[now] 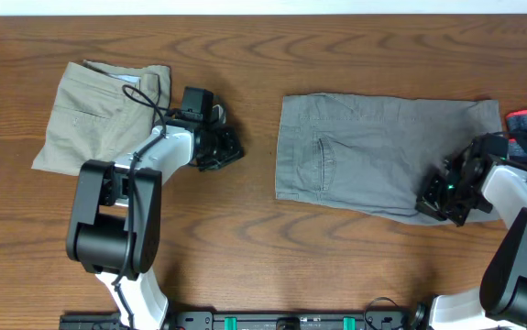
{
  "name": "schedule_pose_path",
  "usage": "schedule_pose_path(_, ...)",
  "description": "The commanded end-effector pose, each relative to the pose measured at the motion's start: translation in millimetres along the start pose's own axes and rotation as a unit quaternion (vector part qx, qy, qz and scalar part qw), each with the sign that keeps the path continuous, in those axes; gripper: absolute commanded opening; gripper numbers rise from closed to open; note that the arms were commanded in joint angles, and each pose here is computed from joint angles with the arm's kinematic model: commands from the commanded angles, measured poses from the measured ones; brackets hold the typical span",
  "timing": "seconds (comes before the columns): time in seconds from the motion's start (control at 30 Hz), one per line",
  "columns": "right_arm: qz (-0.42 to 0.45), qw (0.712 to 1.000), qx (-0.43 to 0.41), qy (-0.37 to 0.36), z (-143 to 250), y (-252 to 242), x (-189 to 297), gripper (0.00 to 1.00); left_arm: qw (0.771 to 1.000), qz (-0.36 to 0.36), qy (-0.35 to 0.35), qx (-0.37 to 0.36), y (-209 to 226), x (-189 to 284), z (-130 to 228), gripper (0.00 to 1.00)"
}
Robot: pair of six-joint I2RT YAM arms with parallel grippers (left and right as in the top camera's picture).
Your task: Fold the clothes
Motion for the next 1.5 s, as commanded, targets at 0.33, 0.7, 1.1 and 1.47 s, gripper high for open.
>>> schedule_pose_path(0.33, -0.029, 0.998, 0.043, 0.02, 7.2, 12.4, -5.3, 0.04, 0.982, 0.157, 0.033, -0.102, -62.7, -26.8, 17.3, 0.75)
schedule_pose_path(0.7, -0.031, 0.999, 0.037, 0.021, 7.5, 13.2, -5.3, 0.03, 0.954, 0.277, 0.078, -0.079, -79.6, -72.0, 34.6, 0.73)
schedule_pose_path(1.1, -0.047, 0.998, 0.035, 0.028, 9.8, 18.0, -4.8, 0.02, 0.949, 0.281, 0.052, -0.134, -99.2, -77.5, 31.0, 0.18)
schedule_pose_path(1.47, -0.074, 0.996, 0.05, -0.026, -0.2, 36.8, 33.6, 0.01, 0.97, 0.197, -0.017, -0.139, -63.4, 0.0, -10.3, 0.06)
Point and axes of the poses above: each gripper's point midway between its finger pads, its own x axis back along the fingers, its own y axis along the line the jaws close on, z = x × y, the point moved 1 cm from there along x, back along the fingers, and after that the axes turned 13 degrees about -x, right-handed, at the moved point
